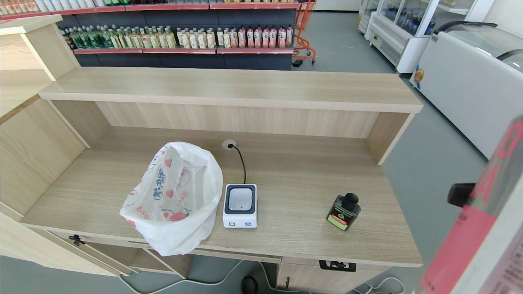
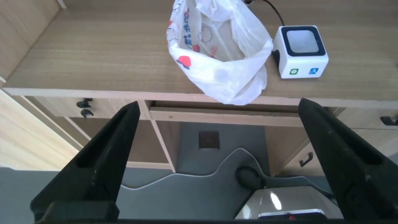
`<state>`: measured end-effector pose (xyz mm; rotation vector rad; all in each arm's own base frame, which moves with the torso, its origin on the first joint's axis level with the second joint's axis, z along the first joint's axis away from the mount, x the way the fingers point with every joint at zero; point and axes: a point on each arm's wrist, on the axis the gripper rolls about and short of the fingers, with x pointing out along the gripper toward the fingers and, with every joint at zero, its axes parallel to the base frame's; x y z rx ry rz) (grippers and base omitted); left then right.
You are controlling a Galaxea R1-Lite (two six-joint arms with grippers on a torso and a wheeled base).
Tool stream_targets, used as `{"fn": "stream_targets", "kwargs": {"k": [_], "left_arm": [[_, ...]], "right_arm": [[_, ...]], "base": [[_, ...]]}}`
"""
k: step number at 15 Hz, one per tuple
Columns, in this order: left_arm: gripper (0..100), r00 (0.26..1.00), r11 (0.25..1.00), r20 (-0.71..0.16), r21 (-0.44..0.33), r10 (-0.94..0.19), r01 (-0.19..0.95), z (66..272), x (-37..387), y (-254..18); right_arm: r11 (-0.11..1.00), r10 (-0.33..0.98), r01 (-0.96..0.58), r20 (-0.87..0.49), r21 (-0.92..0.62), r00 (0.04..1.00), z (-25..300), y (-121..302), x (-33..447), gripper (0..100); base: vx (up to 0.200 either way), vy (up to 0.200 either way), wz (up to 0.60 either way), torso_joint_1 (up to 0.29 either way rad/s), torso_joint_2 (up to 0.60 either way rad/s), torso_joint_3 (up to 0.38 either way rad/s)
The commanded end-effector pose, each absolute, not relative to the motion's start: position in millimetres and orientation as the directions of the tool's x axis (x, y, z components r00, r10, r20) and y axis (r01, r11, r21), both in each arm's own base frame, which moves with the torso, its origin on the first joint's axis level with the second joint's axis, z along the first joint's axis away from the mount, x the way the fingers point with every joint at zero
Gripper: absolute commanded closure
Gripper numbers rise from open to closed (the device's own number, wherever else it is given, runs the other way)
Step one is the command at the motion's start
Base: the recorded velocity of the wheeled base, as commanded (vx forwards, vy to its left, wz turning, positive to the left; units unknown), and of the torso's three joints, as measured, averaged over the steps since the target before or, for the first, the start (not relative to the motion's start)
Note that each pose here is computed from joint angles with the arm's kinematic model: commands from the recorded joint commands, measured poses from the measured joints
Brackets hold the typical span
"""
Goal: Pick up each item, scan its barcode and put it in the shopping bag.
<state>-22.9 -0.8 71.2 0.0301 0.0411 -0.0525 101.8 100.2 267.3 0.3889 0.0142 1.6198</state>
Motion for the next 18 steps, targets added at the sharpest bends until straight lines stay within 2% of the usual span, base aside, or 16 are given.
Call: {"fn": "stream_targets", "kwargs": {"k": [1,4,18], "left_arm": [[0,0.998,0.998,-0.041,0.029,-0.052,0.053,71,-23,-1],[0,0.998,0.998,-0.041,0.029,-0.052,0.053,71,-23,-1],[0,0.998,0.998,-0.041,0.029,-0.051,0.052,71,-23,-1]], "right_arm": [[-0.091,0.969,-0.968,0.245,0.235,-0.032,268,99,101,100],[-0.069,0.965,-0.972,0.261,0.223,-0.009,277,98,106,100],[-0.016,0.964,-0.975,0.262,0.223,0.044,269,74,86,100]], "base": [[0.000,0.000,0.00,0.000,0.00,0.000],[0.000,0.000,0.00,0.000,0.00,0.000],[0.000,0.000,0.00,0.000,0.00,0.000]]}}
